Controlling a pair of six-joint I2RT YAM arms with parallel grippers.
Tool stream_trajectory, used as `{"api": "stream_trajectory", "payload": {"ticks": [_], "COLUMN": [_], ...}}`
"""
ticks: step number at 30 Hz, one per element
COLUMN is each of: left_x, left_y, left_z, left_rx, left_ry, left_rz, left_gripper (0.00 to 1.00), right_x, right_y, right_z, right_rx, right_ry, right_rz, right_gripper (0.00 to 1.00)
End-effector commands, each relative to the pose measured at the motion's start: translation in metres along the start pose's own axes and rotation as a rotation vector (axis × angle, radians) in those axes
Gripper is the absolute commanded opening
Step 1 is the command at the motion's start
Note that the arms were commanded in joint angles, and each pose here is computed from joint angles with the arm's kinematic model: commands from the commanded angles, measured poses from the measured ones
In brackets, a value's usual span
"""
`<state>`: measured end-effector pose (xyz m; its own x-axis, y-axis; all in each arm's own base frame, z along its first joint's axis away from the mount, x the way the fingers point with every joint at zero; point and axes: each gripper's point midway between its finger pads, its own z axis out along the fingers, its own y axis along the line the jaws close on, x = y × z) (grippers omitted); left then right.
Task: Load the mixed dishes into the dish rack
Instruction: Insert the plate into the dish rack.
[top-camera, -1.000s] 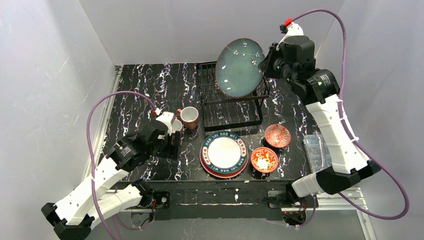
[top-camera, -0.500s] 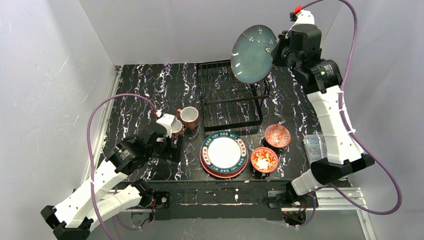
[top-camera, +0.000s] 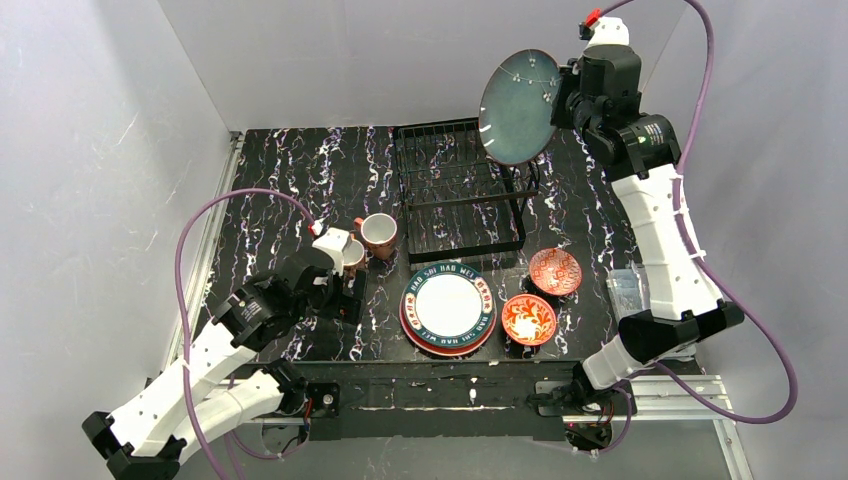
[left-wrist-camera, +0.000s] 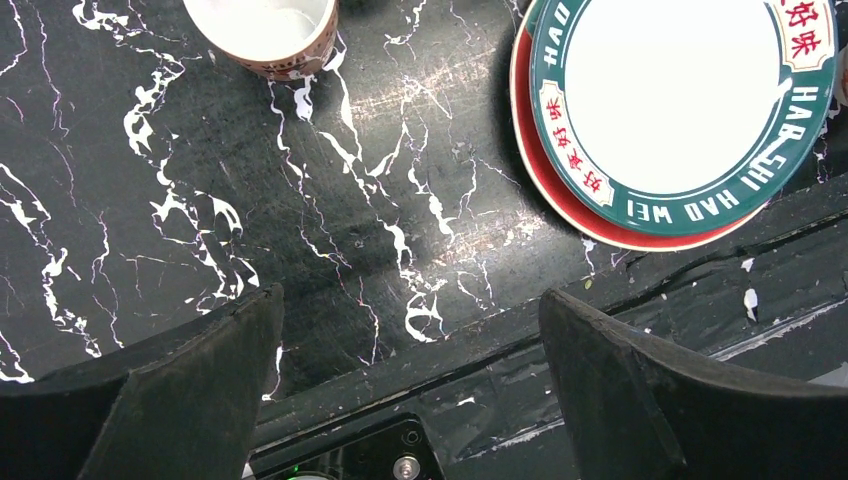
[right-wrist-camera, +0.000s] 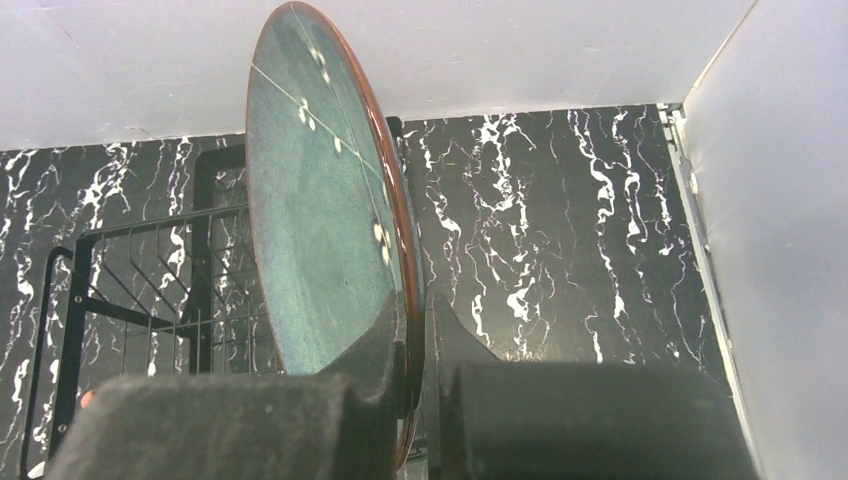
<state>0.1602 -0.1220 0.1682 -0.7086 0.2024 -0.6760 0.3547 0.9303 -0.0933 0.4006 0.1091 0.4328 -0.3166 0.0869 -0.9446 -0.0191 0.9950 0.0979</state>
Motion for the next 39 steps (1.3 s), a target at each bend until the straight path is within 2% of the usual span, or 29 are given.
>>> {"api": "stream_trajectory", "payload": {"ticks": [1, 15, 31, 39], "left_x": [0.001, 0.001, 0.0, 0.0], "left_y": [0.006, 0.008, 0.01, 0.011], "left_z": [0.002, 0.004, 0.003, 0.003], "left_rx": [-0.033, -0.045, -0.056, -0.059], "left_ry": [0.002, 0.007, -0.002, -0.007], "left_rz": [0.019, 0.022, 0.024, 0.023], "left_gripper": [0.98, 0.98, 0.98, 0.98], "right_x": [-0.098, -0.11, -0.111, -0.114], "right_y": [-0.002, -0.002, 0.036, 0.039], "right_z": [-0.036, -0.039, -0.058, -0.064], "right_rx": [-0.015, 0.016, 0.154, 0.213], "right_ry": [-0.344, -0.382, -0.426, -0.436], "right_rz": [0.102, 0.029, -0.15, -0.182], "right_gripper": [0.01, 0.01, 0.01, 0.01]}}
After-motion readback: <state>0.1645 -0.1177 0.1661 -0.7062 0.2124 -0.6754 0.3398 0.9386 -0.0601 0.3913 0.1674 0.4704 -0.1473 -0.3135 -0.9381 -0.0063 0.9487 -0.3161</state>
